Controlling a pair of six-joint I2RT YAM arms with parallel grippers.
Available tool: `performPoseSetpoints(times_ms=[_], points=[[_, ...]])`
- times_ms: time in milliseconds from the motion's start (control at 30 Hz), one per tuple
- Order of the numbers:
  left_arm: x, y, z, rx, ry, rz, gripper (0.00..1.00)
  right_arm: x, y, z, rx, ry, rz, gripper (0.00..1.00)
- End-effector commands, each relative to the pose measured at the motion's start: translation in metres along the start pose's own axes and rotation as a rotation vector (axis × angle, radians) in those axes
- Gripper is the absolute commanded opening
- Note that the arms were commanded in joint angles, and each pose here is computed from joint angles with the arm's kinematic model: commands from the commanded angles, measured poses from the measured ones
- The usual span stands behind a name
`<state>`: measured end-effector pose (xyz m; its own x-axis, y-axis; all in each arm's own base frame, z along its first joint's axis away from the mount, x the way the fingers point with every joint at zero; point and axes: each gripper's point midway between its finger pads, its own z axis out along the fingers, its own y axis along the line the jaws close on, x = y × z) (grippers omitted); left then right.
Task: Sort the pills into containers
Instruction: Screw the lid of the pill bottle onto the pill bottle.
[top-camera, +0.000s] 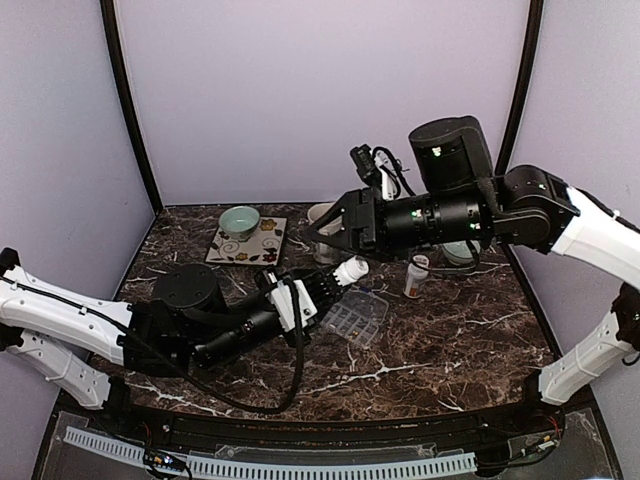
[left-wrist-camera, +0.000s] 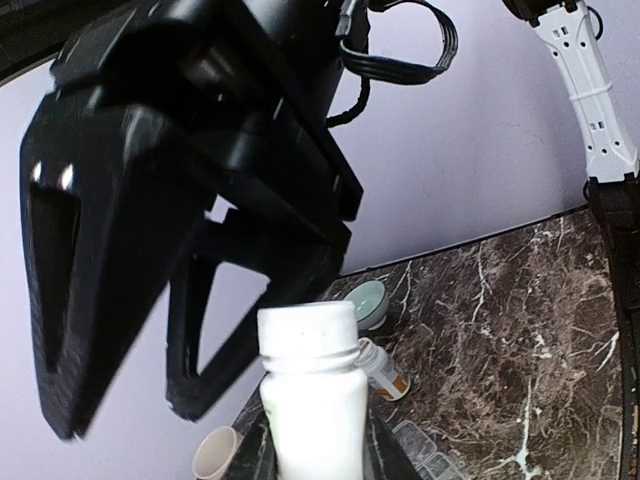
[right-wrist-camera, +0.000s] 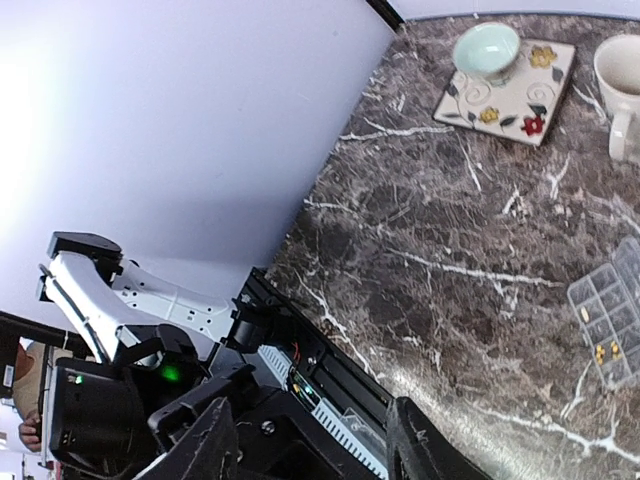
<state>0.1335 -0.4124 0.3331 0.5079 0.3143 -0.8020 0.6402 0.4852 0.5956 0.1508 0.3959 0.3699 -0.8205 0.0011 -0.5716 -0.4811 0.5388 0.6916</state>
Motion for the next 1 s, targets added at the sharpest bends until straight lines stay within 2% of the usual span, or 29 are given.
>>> performPoseSetpoints(times_ms=[0, 167, 300, 467, 633, 967], points=[[-0.01, 0.006, -0.009, 0.065, -0.005, -0.115, 0.0, -0.03, 0.028, -0.037, -0.105, -0.159, -0.116, 0.52], [0.001, 0.016, -0.012, 0.16, 0.039, -0.26, 0.0, -0.033, 0.027, -0.06, -0.11, -0.208, -0.21, 0.53], [0.001, 0.019, -0.019, 0.304, 0.019, -0.41, 0.0, -0.023, 0.021, -0.067, -0.105, -0.194, -0.327, 0.53], [-0.009, 0.013, -0.022, 0.479, 0.006, -0.493, 0.0, -0.002, 0.01, -0.064, -0.097, -0.145, -0.442, 0.54], [-0.016, 0.005, -0.022, 0.58, 0.009, -0.538, 0.0, 0.011, 0.002, -0.058, -0.083, -0.109, -0.501, 0.54], [-0.015, 0.001, -0.021, 0.627, 0.022, -0.562, 0.0, 0.022, 0.009, -0.049, -0.122, -0.058, -0.522, 0.54]])
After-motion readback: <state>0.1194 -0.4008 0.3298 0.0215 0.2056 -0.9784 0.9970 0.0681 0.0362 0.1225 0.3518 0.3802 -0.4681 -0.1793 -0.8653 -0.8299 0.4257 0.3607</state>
